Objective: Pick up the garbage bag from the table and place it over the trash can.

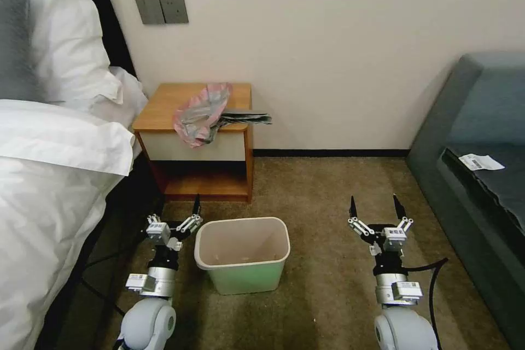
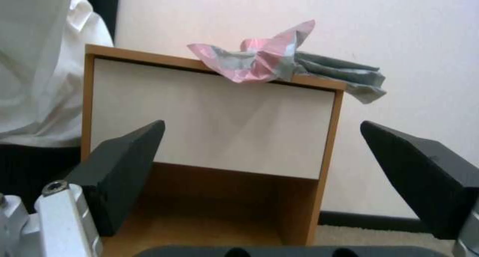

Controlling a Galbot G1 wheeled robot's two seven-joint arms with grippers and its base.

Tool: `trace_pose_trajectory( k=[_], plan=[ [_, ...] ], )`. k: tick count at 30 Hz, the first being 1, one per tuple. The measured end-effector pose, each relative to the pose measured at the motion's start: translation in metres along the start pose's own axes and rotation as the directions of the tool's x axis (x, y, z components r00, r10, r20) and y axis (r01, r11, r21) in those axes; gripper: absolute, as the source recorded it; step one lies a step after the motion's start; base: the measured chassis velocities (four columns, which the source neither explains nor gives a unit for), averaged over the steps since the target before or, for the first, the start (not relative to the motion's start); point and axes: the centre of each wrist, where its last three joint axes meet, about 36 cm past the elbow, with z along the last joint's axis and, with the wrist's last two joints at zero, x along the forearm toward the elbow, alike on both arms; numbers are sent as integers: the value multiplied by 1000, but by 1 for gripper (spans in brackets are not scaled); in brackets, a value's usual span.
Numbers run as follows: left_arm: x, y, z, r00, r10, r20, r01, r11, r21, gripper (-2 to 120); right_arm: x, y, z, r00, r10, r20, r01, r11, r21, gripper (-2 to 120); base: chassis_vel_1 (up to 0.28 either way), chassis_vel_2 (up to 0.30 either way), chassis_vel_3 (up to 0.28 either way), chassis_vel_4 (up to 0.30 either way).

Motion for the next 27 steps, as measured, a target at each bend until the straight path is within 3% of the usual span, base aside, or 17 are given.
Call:
trace_pose_trajectory(
  k=[6, 10, 13, 14, 17, 19, 21, 24, 27],
  plan=[
    [-1, 0, -2, 1000, -1, -1, 1, 1000, 0, 97, -1, -1, -1, 1000, 1, -2, -1, 1000, -3, 100, 0, 0, 0, 0],
    [-5, -1, -15, 1000, -4, -22, 4, 1000, -3, 96, -9, -8, -14, 1000, -4, -13, 4, 999, -32, 100, 0, 0, 0, 0],
    [-12, -2, -38, 998, -14, -62, 13, 1000, -17, 100, -24, -21, -42, 999, -28, -30, 25, 996, -90, 100, 0, 0, 0, 0],
    [-12, -2, -38, 998, -14, -62, 13, 1000, -17, 100, -24, -21, -42, 999, -28, -30, 25, 996, -90, 100, 0, 0, 0, 0],
    [-18, -6, -68, 993, -26, -111, 22, 999, -41, 100, -39, -33, -79, 996, -83, -45, 74, 983, -168, 100, 0, 0, 0, 0],
    [-19, -7, -76, 992, -30, -125, 24, 999, -49, 100, -42, -35, -85, 994, -95, -45, 85, 980, -182, 100, 0, 0, 0, 0],
    [-22, -10, -96, 987, -39, -156, 28, 997, -70, 100, -48, -32, -90, 991, -131, -22, 123, 970, -209, 100, 0, 0, 0, 0],
    [-22, -15, -112, 982, -37, -186, 22, 997, -79, 100, -62, -32, -84, 977, -209, 46, 214, 964, -160, 100, 0, 0, 0, 0],
    [-19, -19, -113, 978, -23, -205, 9, 998, -67, 100, -81, -37, -76, 953, -289, 89, 296, 953, -71, 100, 0, 0, 0, 0]
  ],
)
